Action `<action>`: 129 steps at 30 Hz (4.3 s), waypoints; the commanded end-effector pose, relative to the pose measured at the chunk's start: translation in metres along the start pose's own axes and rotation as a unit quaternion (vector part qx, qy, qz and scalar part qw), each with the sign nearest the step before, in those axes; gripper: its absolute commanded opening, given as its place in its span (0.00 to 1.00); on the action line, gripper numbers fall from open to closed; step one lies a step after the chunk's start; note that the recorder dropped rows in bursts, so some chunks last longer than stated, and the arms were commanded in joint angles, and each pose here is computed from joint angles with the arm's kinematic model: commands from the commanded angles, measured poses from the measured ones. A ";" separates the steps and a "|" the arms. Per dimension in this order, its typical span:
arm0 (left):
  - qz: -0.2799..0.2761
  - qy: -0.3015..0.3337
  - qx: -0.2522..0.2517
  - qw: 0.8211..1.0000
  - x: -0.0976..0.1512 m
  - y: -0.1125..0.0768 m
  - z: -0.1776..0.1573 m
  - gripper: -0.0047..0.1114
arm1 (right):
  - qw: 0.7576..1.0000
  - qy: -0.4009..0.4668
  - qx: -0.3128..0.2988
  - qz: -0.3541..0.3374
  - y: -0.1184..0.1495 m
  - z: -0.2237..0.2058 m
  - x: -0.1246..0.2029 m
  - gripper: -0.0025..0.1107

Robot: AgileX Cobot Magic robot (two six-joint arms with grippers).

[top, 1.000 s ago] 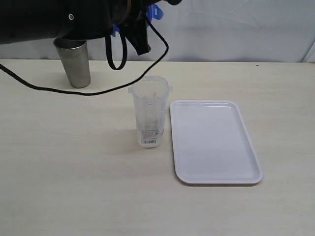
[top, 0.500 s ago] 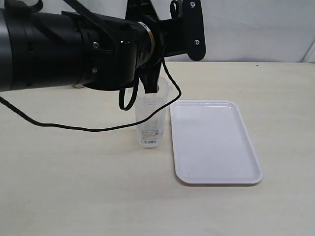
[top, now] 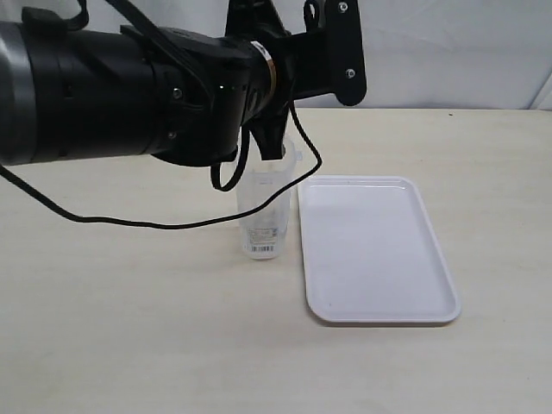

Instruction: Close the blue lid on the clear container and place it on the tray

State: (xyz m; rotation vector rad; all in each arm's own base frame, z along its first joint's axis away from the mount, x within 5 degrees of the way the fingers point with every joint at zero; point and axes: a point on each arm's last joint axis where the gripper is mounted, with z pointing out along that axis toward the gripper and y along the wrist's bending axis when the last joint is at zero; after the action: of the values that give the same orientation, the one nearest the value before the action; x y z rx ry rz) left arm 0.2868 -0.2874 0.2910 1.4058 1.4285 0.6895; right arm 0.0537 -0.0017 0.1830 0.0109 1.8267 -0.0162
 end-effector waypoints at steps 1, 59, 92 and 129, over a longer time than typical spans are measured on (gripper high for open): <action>-0.008 0.011 0.002 1.000 0.006 -0.005 0.010 0.04 | 1.000 0.000 0.001 0.000 0.000 0.000 0.001 0.06; 0.047 -0.031 -0.015 0.998 -0.002 -0.046 -0.007 0.04 | 1.000 0.000 0.001 0.000 0.000 0.000 0.001 0.06; 0.068 0.007 -0.038 0.997 0.006 -0.056 -0.019 0.04 | 1.000 0.000 0.001 0.000 0.000 0.000 0.001 0.06; 0.065 0.006 -0.058 0.996 -0.006 -0.060 -0.034 0.04 | 1.000 0.000 0.001 0.000 0.000 0.000 0.001 0.06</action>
State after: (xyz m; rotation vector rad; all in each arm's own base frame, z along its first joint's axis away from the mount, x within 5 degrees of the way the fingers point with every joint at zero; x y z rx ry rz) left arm 0.2339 -0.2974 0.2452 1.4395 1.2936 0.8463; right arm 0.0537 -0.0017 0.1830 0.0109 1.8267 -0.0162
